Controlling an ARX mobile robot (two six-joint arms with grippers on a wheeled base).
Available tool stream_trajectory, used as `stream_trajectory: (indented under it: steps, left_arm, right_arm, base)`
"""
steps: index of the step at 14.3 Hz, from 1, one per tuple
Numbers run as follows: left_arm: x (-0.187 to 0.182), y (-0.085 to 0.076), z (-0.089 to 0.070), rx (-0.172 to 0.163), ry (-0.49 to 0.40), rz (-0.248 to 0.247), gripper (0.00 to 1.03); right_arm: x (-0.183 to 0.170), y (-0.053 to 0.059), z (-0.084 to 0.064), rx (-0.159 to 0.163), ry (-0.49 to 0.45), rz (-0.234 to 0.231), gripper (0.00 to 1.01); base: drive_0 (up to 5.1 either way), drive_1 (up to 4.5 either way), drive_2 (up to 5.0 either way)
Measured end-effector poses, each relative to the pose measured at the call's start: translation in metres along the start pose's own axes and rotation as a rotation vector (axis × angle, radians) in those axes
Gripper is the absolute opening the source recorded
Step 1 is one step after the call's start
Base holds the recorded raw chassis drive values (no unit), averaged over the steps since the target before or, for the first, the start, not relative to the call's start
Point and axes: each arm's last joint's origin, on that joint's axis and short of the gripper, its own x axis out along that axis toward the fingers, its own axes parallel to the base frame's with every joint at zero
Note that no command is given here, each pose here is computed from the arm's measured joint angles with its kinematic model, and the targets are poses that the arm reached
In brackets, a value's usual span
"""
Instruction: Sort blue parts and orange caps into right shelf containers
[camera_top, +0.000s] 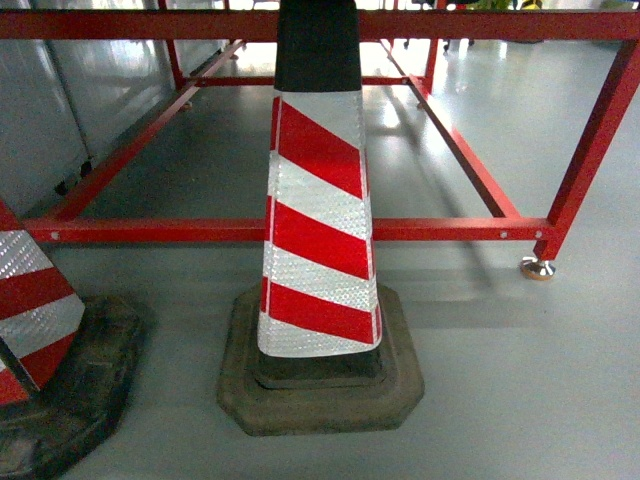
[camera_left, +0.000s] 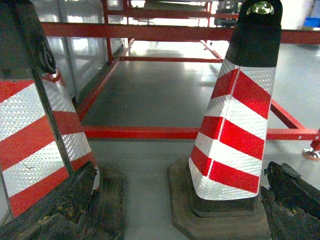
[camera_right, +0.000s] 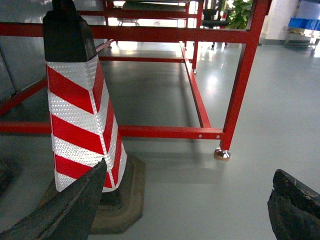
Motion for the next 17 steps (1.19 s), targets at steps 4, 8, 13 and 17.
stream_trajectory:
  steps: [4,8,13,17]
  left_arm:
    - [0.0000,0.0000,0.0000,0.000,0.000,0.000,0.98]
    - [0.0000,0.0000,0.0000,0.000,0.000,0.000,0.98]
    - [0.0000,0.0000,0.0000,0.000,0.000,0.000,0.98]
    - [0.0000,0.0000,0.0000,0.000,0.000,0.000,0.98]
  right_arm:
    - [0.0000,0.0000,0.0000,0.000,0.000,0.000,0.98]
    - [0.0000,0.0000,0.0000,0.000,0.000,0.000,0.98]
    - [0.0000,0.0000,0.0000,0.000,0.000,0.000,0.98]
    - [0.0000,0.0000,0.0000,0.000,0.000,0.000,0.98]
  base:
    - [0.0,0.00,0.0]
    - [0.0,0.00,0.0]
    - [0.0,0.00,0.0]
    - [0.0,0.00,0.0]
